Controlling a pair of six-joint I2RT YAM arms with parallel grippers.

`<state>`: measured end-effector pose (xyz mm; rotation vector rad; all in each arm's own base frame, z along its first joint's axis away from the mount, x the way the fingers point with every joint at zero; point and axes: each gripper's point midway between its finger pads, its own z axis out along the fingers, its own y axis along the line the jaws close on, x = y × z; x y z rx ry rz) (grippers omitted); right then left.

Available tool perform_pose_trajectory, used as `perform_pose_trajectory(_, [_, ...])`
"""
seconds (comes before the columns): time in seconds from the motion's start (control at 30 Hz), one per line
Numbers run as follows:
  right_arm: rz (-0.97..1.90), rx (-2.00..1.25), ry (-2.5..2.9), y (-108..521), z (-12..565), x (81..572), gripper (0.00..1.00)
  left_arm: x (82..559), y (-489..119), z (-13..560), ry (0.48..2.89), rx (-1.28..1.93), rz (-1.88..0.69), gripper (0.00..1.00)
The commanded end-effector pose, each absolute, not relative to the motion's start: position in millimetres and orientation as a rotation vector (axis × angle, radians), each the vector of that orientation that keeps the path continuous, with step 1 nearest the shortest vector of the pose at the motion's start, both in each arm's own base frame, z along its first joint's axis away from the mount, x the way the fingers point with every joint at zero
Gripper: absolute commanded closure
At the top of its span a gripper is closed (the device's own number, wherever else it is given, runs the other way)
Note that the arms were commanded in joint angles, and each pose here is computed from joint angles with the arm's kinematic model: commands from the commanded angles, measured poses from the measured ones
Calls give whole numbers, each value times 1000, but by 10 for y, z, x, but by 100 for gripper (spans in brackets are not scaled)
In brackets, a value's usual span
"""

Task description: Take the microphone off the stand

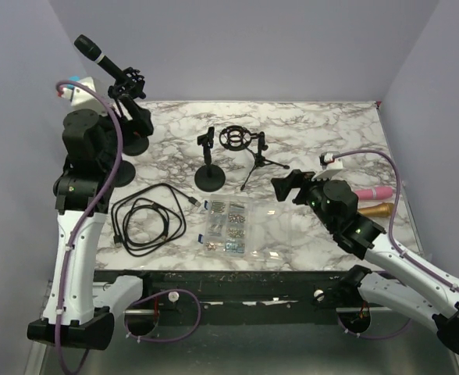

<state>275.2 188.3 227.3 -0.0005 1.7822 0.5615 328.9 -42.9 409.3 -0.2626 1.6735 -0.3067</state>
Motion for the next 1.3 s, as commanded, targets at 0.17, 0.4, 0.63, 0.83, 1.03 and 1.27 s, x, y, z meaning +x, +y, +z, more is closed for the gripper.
perform_pose_trajectory(0.17, [617, -71, 1762, 2001, 2296, 2725, 0, 3328, 561, 4306, 1673, -747, -142, 1])
perform_pose_trajectory(0.4, [607, -93, 1768, 1990, 2292, 2703, 0, 3652, 654, 4481, 1635, -654, -197, 1])
perform_pose_trajectory(0.63, [598, -113, 1775, 2017, 2302, 2725, 0, 4095, 288, 4839, 1563, -414, -462, 1])
perform_pose_trajectory(0.83, [598, -131, 1806, 2082, 2226, 2758, 0, 4436, 405, 5020, 1491, -427, -474, 2])
perform_pose_trajectory(1.03, [568, -107, 1810, 2044, 2215, 2797, 0, 4865, 516, 4940, 1488, -521, -529, 6])
perform_pose_trajectory(1.27, [484, -106, 1824, 1973, 2155, 2877, 0, 5172, 669, 4596, 1540, -733, -413, 14])
